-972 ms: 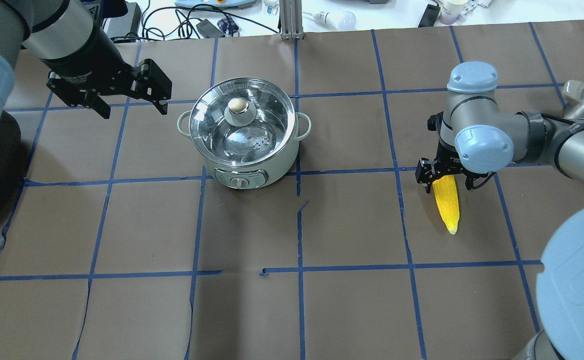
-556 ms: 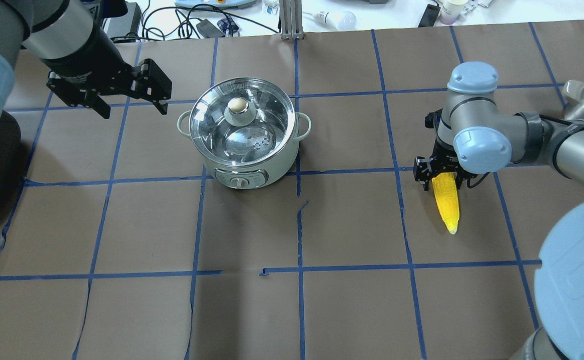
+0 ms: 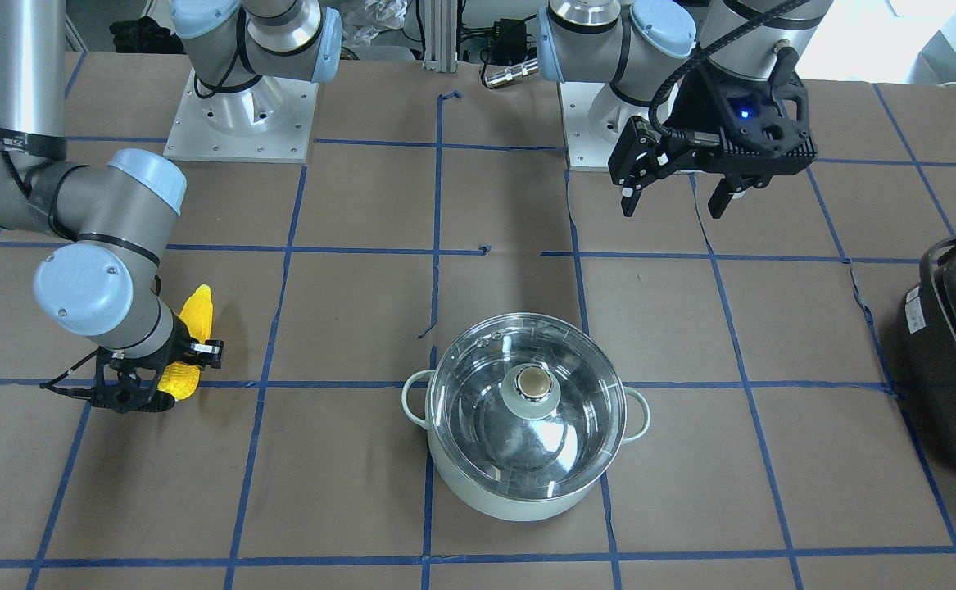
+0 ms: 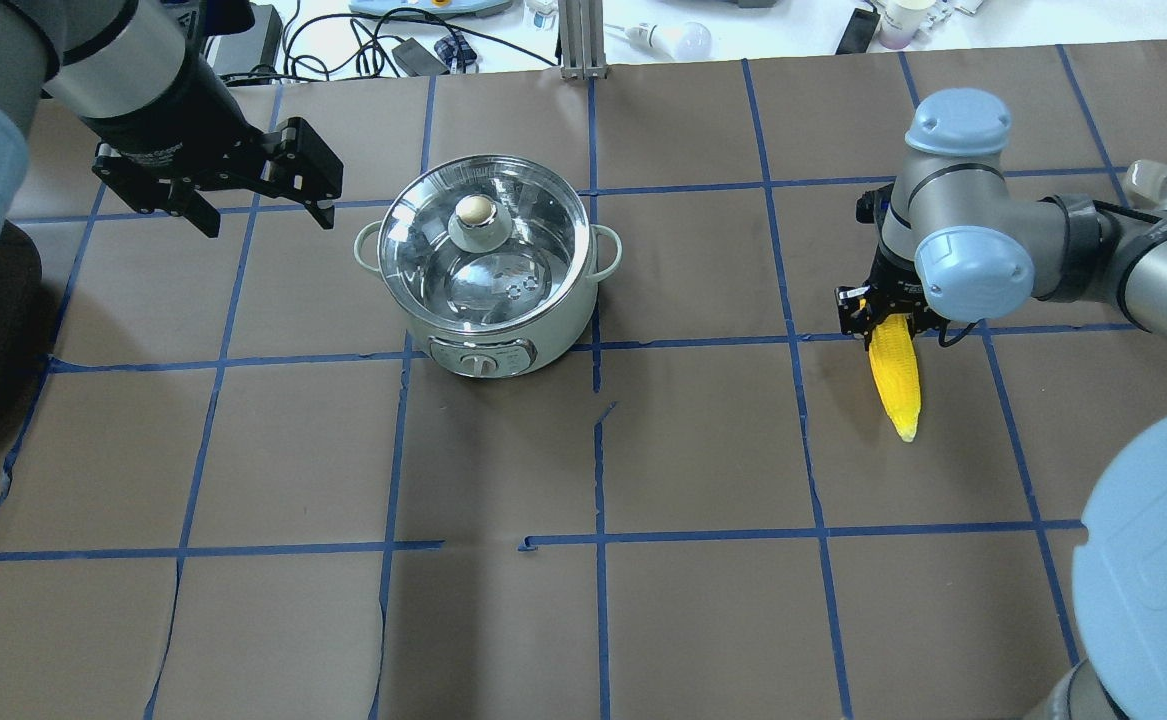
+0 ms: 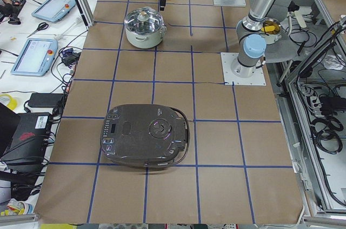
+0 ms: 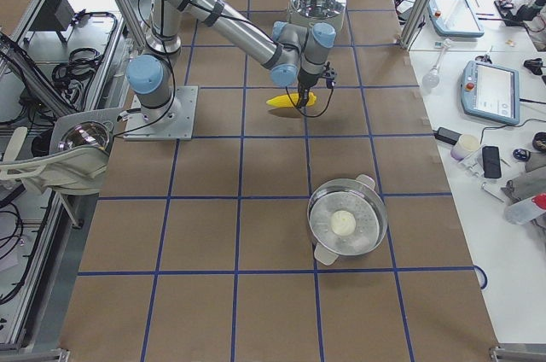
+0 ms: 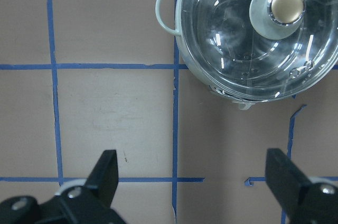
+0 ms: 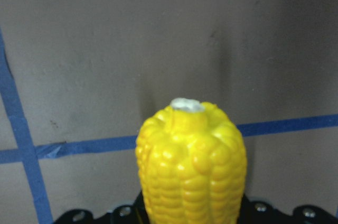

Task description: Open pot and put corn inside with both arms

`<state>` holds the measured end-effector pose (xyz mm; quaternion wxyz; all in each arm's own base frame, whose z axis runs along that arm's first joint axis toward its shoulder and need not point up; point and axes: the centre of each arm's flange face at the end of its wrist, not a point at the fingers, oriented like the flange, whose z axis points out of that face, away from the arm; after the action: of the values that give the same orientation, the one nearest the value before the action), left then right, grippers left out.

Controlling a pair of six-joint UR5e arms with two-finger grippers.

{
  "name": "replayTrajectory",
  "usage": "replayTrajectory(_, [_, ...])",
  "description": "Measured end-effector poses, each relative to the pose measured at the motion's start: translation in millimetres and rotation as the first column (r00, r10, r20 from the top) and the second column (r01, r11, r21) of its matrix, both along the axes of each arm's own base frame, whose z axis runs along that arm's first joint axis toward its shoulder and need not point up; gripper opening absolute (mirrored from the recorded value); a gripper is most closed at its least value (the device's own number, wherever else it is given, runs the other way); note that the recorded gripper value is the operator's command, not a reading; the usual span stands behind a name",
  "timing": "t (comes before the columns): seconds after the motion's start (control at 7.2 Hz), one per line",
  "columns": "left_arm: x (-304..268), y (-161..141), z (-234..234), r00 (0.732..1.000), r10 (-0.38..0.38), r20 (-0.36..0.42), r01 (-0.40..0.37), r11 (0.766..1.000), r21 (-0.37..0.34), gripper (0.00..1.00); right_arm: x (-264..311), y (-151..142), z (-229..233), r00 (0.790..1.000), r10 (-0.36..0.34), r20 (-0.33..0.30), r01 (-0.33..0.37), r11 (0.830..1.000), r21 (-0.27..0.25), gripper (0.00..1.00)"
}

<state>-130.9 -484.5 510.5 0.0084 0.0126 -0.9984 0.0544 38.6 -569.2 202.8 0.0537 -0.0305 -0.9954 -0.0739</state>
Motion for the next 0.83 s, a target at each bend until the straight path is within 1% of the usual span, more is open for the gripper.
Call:
replayTrajectory(0.14, [0.2,0.0,0.1,1.0,0.0,0.0,0.0,1.0,0.0,1.0,-1.9,-11.6,20.3,1.0,-0.001,-0.004,0.001,1.0,-0.02,0.0])
replayTrajectory(0.28, [0.5,0.0,0.2,1.0,0.001,0.001,-0.001,1.0,0.0,1.0,-3.7,-23.2,46.7,1.0,-0.003,-0.005,0.003,1.0,-0.024,0.0])
replayTrajectory(0.42, [0.5,0.0,0.2,1.0,0.001,0.001,-0.001,1.0,0.0,1.0,-4.5,-32.8,77.5,1.0,-0.014,-0.002,0.014,1.0,-0.017,0.0])
replayTrajectory(0.56, [0.6,0.0,0.2,1.0,0.001,0.001,-0.001,1.0,0.0,1.0,-0.2,-39.0,109.8,0.999,-0.038,0.014,0.038,0.999,-0.018,0.0])
replayTrajectory(0.69, [0.6,0.0,0.2,1.0,0.001,0.001,-0.001,1.0,-0.001,1.0,12.0,-40.7,136.1,0.997,-0.06,0.046,0.061,0.998,-0.029,0.0])
replayTrajectory(0.83, [0.6,0.0,0.2,1.0,0.001,0.001,-0.001,1.0,0.0,1.0,29.8,-39.5,151.0,0.995,-0.063,0.071,0.066,0.997,-0.038,0.0])
